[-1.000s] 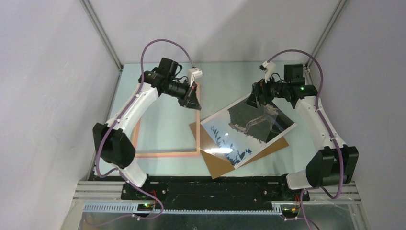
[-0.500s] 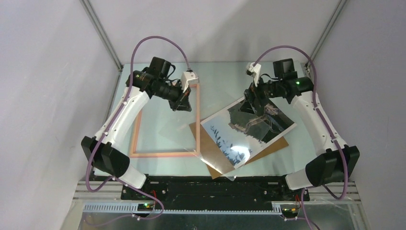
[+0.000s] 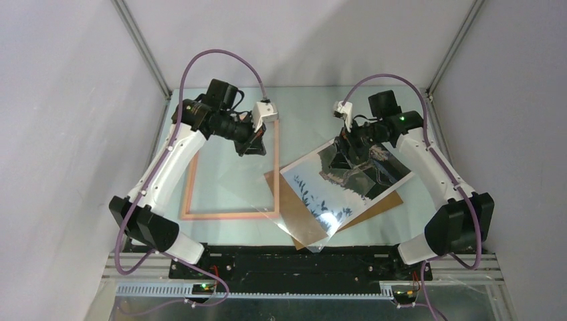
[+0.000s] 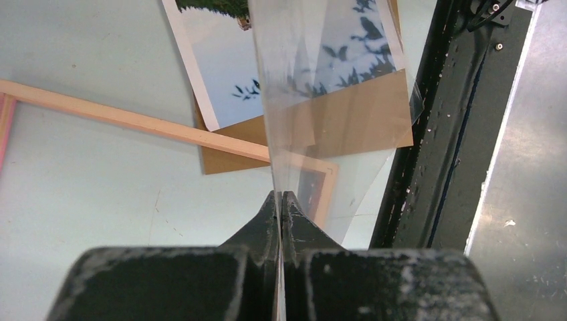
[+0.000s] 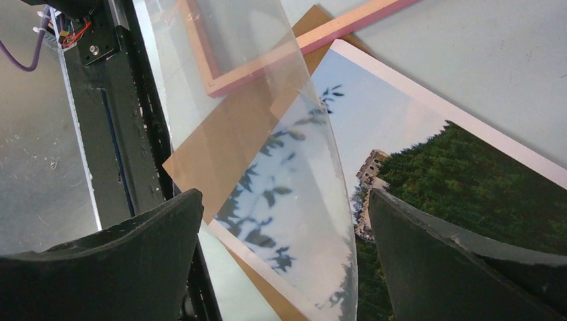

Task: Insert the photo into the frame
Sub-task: Pick up the photo frame item at the center of the board.

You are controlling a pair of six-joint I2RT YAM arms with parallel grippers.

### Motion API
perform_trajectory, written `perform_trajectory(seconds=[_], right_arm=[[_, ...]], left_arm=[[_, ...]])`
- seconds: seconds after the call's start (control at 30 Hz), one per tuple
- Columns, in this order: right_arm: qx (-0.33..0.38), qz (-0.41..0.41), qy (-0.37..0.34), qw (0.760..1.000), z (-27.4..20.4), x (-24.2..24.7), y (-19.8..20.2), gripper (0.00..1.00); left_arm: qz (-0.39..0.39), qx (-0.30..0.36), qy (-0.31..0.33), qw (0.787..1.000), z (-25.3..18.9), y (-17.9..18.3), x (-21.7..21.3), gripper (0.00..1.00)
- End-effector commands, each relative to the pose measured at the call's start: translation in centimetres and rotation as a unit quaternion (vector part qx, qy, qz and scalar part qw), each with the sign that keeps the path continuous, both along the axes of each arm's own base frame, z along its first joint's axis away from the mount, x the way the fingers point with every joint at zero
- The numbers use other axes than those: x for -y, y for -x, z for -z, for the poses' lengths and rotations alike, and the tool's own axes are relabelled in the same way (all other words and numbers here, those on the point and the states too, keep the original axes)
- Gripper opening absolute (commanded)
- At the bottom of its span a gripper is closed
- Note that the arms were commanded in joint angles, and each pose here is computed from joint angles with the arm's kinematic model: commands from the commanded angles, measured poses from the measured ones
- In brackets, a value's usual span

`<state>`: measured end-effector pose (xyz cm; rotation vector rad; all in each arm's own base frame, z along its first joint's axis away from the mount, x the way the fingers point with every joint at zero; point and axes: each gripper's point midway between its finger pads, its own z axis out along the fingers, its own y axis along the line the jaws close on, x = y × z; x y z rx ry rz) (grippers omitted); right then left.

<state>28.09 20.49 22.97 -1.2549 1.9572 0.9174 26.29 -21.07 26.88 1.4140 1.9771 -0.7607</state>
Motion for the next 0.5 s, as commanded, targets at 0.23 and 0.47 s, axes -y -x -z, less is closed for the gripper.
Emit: perform_trajectory(seconds=[0.23, 0.47], right_arm=[[0.062, -0.013, -0.01, 0.998, -2.9, 0.3, -0.3, 0.97], [0.044, -0.029, -0.011, 0.999, -2.4, 0.0, -0.4, 0.97]], left_arm=[[0.023, 0.068, 0.007, 0.997, -2.7, 0.1, 0.3, 0.0], [0.045, 0.089, 0.017, 0.995, -3.8, 0.7, 0.8, 0.0]])
